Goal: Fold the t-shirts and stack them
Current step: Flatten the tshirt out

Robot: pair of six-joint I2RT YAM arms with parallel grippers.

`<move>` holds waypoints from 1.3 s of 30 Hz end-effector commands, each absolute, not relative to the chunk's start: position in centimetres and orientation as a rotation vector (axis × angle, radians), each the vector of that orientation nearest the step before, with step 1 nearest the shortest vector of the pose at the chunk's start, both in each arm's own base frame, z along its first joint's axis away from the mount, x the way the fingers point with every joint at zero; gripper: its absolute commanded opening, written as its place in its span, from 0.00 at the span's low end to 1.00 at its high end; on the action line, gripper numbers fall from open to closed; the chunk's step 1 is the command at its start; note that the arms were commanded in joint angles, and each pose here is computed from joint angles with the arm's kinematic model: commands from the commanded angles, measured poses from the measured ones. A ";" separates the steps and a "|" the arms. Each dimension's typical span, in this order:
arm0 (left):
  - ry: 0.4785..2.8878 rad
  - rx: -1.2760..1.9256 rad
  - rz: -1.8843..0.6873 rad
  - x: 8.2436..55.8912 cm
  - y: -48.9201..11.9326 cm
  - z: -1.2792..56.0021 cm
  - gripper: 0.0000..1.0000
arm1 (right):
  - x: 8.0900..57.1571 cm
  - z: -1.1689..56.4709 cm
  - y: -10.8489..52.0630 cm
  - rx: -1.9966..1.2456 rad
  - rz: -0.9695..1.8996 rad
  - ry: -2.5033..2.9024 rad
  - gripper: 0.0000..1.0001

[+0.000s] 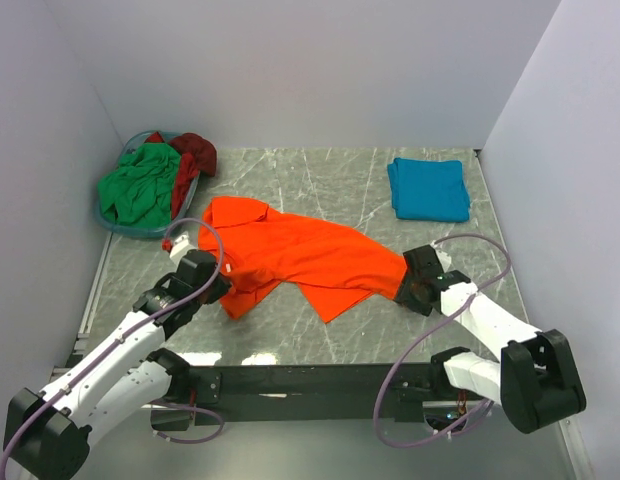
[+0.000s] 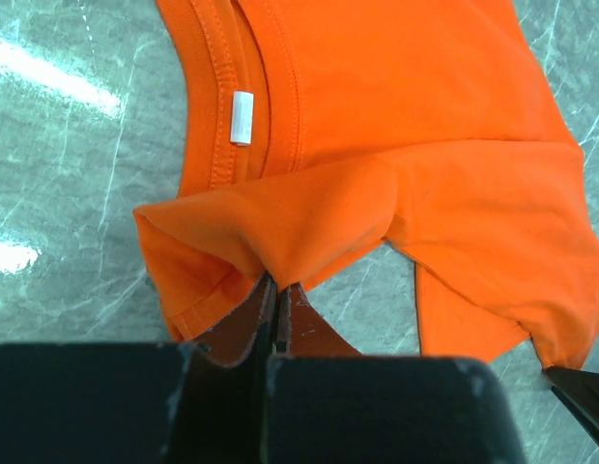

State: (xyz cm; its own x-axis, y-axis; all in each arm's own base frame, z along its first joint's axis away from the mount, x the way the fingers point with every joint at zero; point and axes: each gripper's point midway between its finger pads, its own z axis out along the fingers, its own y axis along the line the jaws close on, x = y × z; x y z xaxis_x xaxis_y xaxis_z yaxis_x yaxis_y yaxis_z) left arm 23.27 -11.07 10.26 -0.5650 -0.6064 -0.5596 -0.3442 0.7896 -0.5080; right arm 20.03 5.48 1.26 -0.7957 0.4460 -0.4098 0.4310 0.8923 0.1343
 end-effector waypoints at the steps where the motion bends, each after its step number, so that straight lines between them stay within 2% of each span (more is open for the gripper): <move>1: 2.171 -0.716 -0.474 24.1 -11.3 11.2 0.01 | 21.6 1.7 4.7 0.680 -0.025 2.555 0.52; 3: 2.171 -0.719 -0.466 24.2 -11.2 11.3 0.01 | 21.9 1.6 4.7 0.674 -0.035 2.559 0.48; 6: 2.168 -0.721 -0.459 24.3 -11.2 11.3 0.01 | 22.3 1.7 5.1 0.652 -0.011 2.553 0.32; 7: 2.156 -0.722 -0.458 24.5 -11.1 11.7 0.01 | 22.5 1.9 5.1 0.646 -0.008 2.546 0.16; 10: 2.115 -0.713 -0.460 25.3 -11.1 13.3 0.01 | 23.8 4.4 5.3 0.599 0.022 2.488 0.00; 14: 2.006 -0.696 -0.409 26.9 -10.0 17.8 0.01 | 26.4 12.0 5.1 0.545 0.068 2.315 0.00; 18: 1.811 -0.697 -0.378 28.6 -8.4 26.8 0.01 | 27.8 20.3 4.7 0.520 0.119 2.126 0.00; 25: 1.511 -0.569 -0.418 27.8 -6.4 41.4 0.01 | 27.1 33.8 3.8 0.517 0.246 1.801 0.00; 32: 1.253 -0.410 -0.531 22.9 -5.2 54.2 0.01 | 21.9 44.8 2.8 0.436 0.365 1.563 0.00; 35: 1.112 -0.307 -0.598 18.9 -4.5 60.4 0.01 | 18.7 48.3 2.8 0.376 0.426 1.495 0.00; 39: 1.011 -0.186 -0.635 15.0 -4.2 64.6 0.01 | 14.5 51.7 2.6 0.313 0.500 1.409 0.00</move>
State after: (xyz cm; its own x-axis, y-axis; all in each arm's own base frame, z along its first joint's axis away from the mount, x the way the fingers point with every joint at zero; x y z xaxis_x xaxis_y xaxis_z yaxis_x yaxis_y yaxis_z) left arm 19.11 -5.20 59.60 0.2496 -0.6021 -0.7584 0.2979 0.7930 -0.5314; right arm 18.02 3.09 49.39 0.0382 0.5231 -0.8514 -0.0765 0.8511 0.5195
